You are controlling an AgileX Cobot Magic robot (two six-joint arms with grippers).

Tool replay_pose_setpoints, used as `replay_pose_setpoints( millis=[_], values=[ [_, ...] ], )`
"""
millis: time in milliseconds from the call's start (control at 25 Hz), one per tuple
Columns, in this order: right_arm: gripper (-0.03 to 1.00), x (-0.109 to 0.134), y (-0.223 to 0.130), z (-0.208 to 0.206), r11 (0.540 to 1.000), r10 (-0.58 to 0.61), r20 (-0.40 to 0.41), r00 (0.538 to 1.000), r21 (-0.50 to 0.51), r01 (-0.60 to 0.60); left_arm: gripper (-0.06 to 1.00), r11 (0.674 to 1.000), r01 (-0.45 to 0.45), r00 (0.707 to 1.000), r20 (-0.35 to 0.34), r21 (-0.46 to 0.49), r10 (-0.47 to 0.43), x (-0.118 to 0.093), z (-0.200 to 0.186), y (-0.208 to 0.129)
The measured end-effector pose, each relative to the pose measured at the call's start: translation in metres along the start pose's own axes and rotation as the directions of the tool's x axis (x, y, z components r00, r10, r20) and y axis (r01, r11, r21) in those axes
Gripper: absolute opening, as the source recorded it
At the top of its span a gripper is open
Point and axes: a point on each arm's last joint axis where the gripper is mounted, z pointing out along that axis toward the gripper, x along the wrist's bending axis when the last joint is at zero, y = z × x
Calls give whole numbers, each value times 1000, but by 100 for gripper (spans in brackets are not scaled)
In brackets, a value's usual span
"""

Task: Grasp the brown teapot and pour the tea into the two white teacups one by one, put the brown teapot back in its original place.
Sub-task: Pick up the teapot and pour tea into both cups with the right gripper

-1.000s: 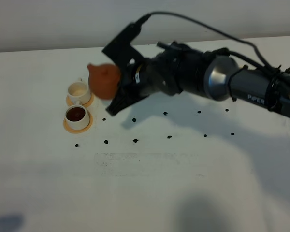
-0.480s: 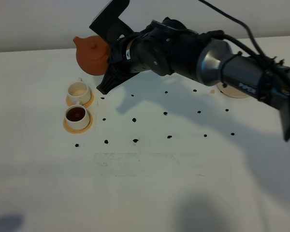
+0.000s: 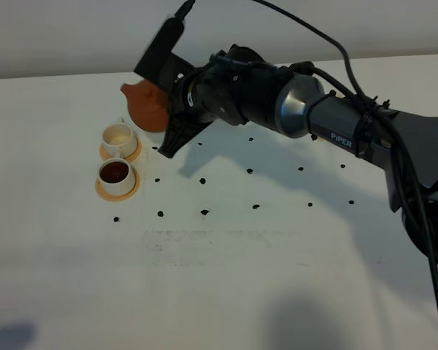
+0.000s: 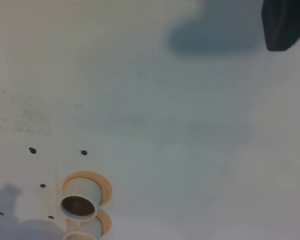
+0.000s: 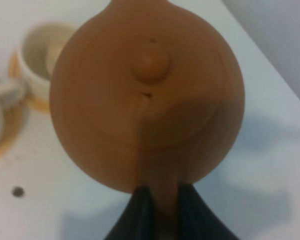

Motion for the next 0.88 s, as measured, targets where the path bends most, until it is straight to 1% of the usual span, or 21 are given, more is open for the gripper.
replay_pose_setpoints(
  millis=[240, 560, 880],
  values=[
    [9, 5, -2, 6, 995, -94, 36, 995, 23, 93, 32, 1000, 0, 1000, 0, 0, 0, 0, 0, 0],
    [9, 24, -4, 20, 980, -194, 43, 980, 46, 192, 32, 1000, 0, 1000, 0, 0, 0, 0, 0, 0],
    [9, 26, -4, 24, 958, -286, 87, 954, 47, 283, 32, 1000, 0, 1000, 0, 0, 0, 0, 0, 0]
  ],
)
